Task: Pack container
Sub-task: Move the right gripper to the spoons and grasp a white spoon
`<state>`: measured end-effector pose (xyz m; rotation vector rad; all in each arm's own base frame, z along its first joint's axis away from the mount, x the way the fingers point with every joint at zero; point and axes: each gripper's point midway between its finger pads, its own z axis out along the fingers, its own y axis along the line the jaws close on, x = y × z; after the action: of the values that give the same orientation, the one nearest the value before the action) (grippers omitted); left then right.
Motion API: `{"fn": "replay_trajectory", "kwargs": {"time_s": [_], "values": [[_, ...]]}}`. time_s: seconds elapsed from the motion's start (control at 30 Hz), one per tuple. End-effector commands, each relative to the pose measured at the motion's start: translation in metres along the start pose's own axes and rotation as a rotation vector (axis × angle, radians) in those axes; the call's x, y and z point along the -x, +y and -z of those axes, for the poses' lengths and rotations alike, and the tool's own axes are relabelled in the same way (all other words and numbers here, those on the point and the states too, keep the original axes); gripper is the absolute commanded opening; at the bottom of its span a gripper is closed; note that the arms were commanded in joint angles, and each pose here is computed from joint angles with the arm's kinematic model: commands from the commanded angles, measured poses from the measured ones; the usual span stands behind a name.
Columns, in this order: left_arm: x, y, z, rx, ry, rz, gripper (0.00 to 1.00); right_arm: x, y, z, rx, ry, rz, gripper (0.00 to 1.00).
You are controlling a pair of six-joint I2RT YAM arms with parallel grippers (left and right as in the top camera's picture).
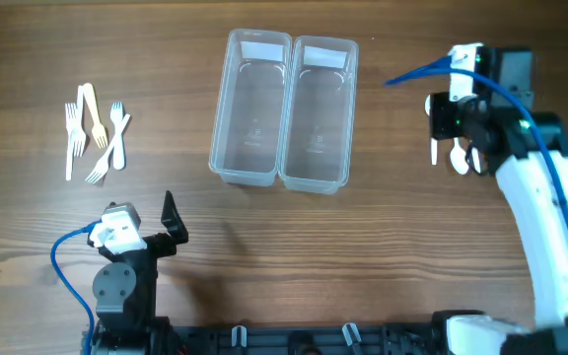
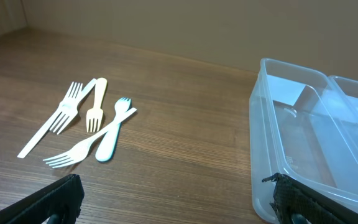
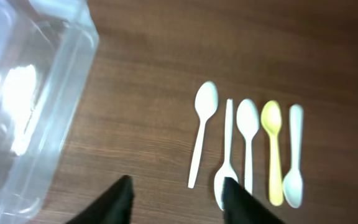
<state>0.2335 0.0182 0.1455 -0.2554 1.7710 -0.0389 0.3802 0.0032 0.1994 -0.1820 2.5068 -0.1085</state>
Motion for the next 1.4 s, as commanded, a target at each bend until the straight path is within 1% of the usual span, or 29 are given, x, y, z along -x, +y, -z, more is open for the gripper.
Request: {"fn": "replay_trajectory", "kwargs": {"time_s": [0.0, 0.07, 0.13, 0.23, 0.33, 0.37, 0.63, 1.03, 1.27, 1.37], "values": [[-0.001, 0.0, 0.0, -0.005, -0.003, -0.019, 1.0, -0.009, -0.014, -0.035, -0.041, 0.085, -0.028, 0.43], [-0.001, 0.0, 0.0, -0.005, -0.003, -0.018, 1.0, -0.02, -0.02, -0.059, -0.046, 0.143, -0.069, 0.42], [-0.001, 0.0, 0.0, -0.005, -0.003, -0.019, 1.0, -0.032, -0.026, -0.079, -0.05, 0.192, -0.097, 0.38], [-0.001, 0.0, 0.0, -0.005, -0.003, -0.019, 1.0, -0.044, -0.032, -0.104, -0.054, 0.241, -0.114, 0.38], [-0.001, 0.0, 0.0, -0.005, -0.003, -0.019, 1.0, -0.054, -0.032, -0.118, -0.045, 0.277, -0.09, 0.39], [-0.001, 0.0, 0.0, -0.005, -0.003, -0.018, 1.0, -0.057, -0.032, -0.123, -0.043, 0.291, -0.086, 0.44], [-0.001, 0.0, 0.0, -0.005, -0.003, -0.019, 1.0, -0.078, -0.028, -0.158, -0.033, 0.357, -0.089, 0.44], [-0.001, 0.0, 0.0, -0.005, -0.003, -0.019, 1.0, -0.073, -0.033, -0.181, -0.047, 0.31, -0.119, 0.44], [-0.001, 0.0, 0.0, -0.005, -0.003, -0.019, 1.0, -0.091, -0.05, -0.196, -0.056, 0.345, -0.178, 0.43], [-0.001, 0.0, 0.0, -0.005, -0.003, -0.019, 1.0, -0.088, -0.047, -0.198, -0.002, 0.326, -0.201, 0.43]]}}
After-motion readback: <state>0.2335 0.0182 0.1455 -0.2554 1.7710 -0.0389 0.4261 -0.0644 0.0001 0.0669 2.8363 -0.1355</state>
